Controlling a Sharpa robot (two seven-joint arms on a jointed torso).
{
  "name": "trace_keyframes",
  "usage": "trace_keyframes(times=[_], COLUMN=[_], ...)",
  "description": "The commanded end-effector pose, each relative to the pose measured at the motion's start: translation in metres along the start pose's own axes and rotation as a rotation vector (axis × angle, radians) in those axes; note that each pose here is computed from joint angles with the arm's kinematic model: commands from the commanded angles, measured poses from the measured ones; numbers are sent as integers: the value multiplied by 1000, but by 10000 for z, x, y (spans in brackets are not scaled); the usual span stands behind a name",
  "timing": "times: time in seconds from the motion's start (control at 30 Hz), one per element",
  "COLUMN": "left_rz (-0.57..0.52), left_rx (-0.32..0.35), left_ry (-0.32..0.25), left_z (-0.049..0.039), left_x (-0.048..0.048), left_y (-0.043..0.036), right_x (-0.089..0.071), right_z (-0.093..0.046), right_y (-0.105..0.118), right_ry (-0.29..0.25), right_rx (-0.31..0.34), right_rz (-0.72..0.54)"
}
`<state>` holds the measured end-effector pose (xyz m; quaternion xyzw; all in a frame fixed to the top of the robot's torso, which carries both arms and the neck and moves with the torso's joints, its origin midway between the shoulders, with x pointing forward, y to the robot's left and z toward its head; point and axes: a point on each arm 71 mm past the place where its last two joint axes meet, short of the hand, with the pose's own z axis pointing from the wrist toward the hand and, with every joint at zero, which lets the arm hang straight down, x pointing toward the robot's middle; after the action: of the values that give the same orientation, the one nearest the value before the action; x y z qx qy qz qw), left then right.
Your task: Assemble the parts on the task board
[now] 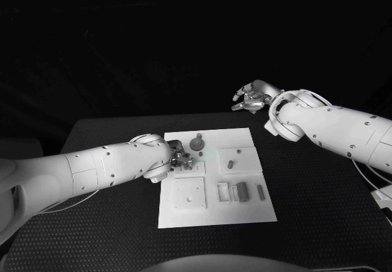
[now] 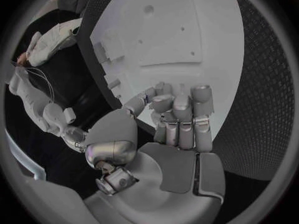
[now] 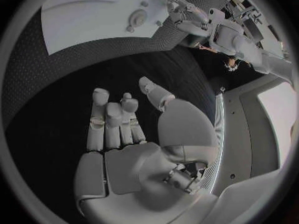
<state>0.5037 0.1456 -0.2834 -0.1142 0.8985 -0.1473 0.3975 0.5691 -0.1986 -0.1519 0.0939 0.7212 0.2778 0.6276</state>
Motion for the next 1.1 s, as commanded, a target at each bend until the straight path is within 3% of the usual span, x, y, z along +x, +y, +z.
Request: trace_keyframes(times=[0.03,0.9,1.1], left_rz=[16,20,27], left_rx=[21,26,21], left_ry=[24,32,19], left_z=[-2,0,-2], left_x=[55,67,49], left_y=[-40,-53,-26], right_x=[11,23,18], right_z=[0,6,3], right_y=[8,14,4], right_ry=[15,26,25], right_rx=[-5,-6,-4], right_rz=[-3,-4,-5])
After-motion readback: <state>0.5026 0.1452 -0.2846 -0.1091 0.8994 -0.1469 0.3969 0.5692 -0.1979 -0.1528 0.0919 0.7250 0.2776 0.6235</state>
